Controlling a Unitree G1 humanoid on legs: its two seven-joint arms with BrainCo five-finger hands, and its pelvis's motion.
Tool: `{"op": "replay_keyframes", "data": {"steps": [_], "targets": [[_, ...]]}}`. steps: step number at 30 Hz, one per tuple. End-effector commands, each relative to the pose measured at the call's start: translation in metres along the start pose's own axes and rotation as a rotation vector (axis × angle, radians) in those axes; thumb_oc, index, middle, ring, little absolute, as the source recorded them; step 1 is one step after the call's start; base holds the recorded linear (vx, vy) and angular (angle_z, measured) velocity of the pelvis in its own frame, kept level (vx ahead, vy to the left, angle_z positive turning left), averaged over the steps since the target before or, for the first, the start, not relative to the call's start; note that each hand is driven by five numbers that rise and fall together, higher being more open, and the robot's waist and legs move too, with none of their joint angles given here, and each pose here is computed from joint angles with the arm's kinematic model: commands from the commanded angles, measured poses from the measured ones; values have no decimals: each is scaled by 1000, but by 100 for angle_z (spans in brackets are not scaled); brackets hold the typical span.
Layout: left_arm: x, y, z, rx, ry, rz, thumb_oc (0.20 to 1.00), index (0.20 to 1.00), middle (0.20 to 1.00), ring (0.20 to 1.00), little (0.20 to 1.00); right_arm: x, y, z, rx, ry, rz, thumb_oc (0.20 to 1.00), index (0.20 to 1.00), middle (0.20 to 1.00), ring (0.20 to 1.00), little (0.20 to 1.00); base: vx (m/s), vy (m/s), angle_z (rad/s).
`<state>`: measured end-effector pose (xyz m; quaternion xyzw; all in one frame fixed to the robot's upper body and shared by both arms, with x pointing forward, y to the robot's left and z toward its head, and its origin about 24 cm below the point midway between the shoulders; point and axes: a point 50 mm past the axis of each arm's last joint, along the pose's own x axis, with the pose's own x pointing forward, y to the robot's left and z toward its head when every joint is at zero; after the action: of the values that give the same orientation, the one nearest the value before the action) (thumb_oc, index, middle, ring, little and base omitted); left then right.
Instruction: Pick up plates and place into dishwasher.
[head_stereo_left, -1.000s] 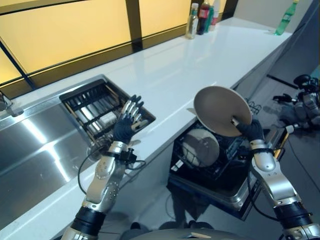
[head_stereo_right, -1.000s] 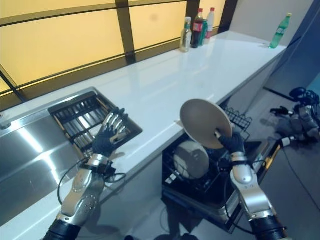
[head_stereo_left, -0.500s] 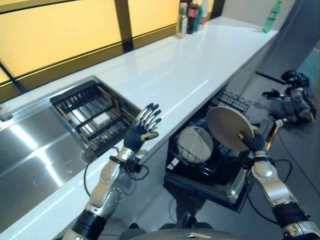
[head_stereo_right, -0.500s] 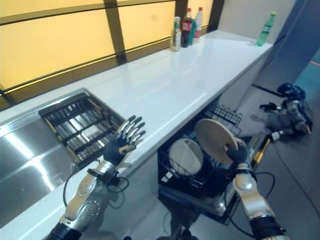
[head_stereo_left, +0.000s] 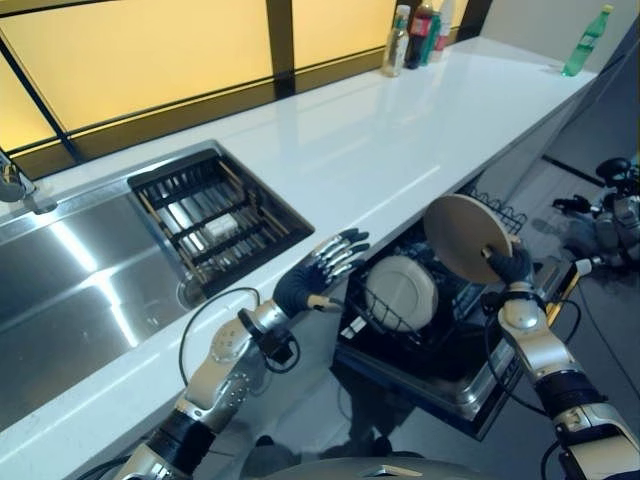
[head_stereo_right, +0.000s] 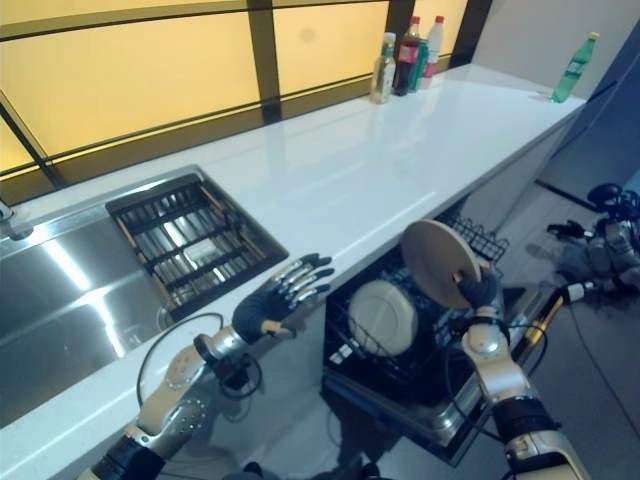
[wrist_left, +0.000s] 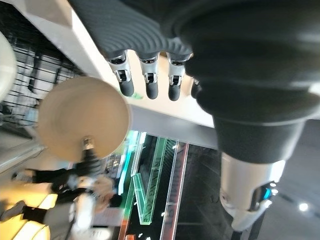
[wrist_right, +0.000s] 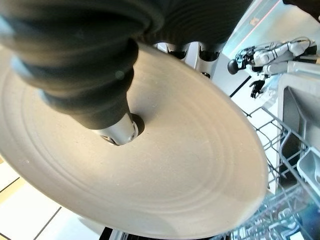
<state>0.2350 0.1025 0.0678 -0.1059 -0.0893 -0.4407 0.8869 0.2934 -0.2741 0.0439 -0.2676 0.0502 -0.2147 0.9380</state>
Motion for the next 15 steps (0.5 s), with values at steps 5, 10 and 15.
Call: {"op": "replay_keyframes", "data": {"steps": [5, 10, 15], "targets": [[-88, 9, -87, -196, 439, 193, 1000, 1000, 1000, 1000, 1000, 37, -34, 76, 108, -233, -206, 200, 200, 200, 200, 200, -50, -89, -10], [-100, 22, -82, -174, 466, 182, 1000, 1000, 1000, 1000, 1000, 55, -59, 88, 119, -227, -318, 200, 200, 200, 200, 200, -105, -36, 4], [-102, 30, -79, -150, 449, 238, 1000, 1000, 1000, 1000, 1000, 65, -72, 97, 68, -224, -411, 200, 200, 200, 200, 200, -55, -5, -3]]}}
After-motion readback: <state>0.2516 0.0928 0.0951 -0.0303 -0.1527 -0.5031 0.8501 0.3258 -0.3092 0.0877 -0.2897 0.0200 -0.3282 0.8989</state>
